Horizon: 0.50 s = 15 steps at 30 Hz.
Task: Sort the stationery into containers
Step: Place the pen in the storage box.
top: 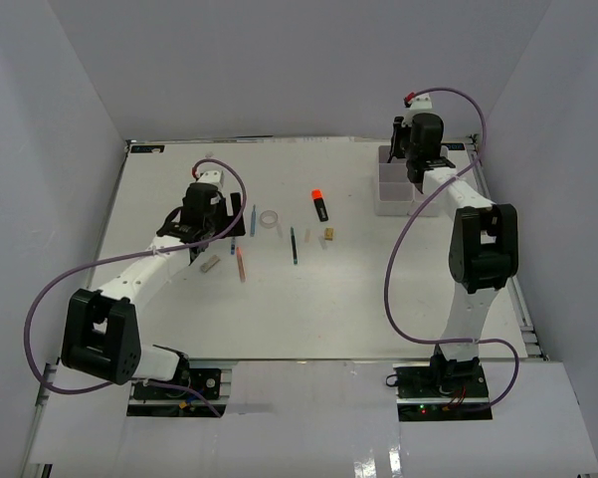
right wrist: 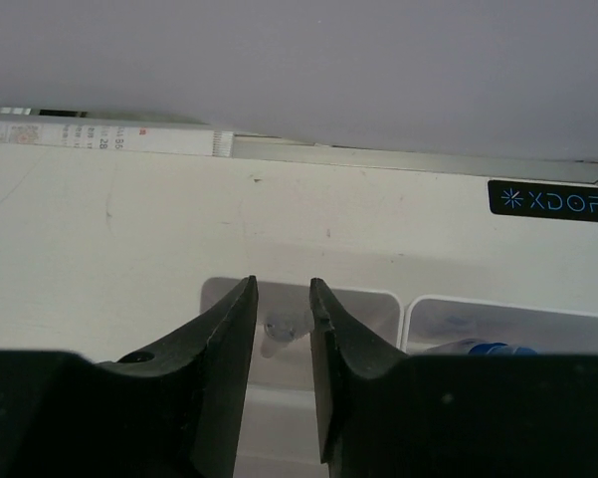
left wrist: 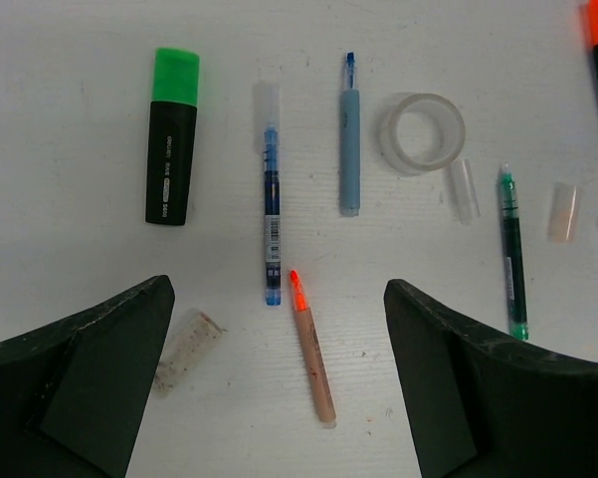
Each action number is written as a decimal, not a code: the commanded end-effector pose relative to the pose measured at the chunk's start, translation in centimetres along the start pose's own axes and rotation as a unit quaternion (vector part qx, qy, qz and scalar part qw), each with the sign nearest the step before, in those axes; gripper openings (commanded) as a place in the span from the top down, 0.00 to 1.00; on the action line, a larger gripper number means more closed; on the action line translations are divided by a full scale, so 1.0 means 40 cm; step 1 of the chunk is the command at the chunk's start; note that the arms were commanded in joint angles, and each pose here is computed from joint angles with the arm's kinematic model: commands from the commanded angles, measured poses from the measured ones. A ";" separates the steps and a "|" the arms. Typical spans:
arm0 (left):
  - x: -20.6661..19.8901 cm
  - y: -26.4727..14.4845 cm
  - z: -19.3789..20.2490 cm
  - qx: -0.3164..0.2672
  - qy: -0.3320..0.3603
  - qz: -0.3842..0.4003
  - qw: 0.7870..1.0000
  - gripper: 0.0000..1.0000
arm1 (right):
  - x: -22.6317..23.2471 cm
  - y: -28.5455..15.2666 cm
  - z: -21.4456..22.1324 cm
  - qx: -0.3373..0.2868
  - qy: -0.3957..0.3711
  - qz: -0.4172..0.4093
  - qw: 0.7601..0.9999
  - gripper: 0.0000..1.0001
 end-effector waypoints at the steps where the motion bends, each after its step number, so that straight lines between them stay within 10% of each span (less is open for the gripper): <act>1: 0.002 -0.004 -0.017 -0.001 -0.003 -0.011 1.000 0.02 | -0.014 -0.009 -0.048 -0.039 0.008 0.013 0.999 0.65; 15: 0.011 0.025 0.012 0.042 -0.023 -0.039 0.998 0.02 | 0.004 -0.218 -0.173 -0.049 0.029 -0.003 0.998 0.22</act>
Point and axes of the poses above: each gripper's point midway between its finger pads, its own y axis out along the fingers, its own x axis along the line the jaws close on, z = x × y, the point moved 4 cm from there along -y, back along the fingers, and after that the axes turned 4 degrees about y, right-handed, at the moved point
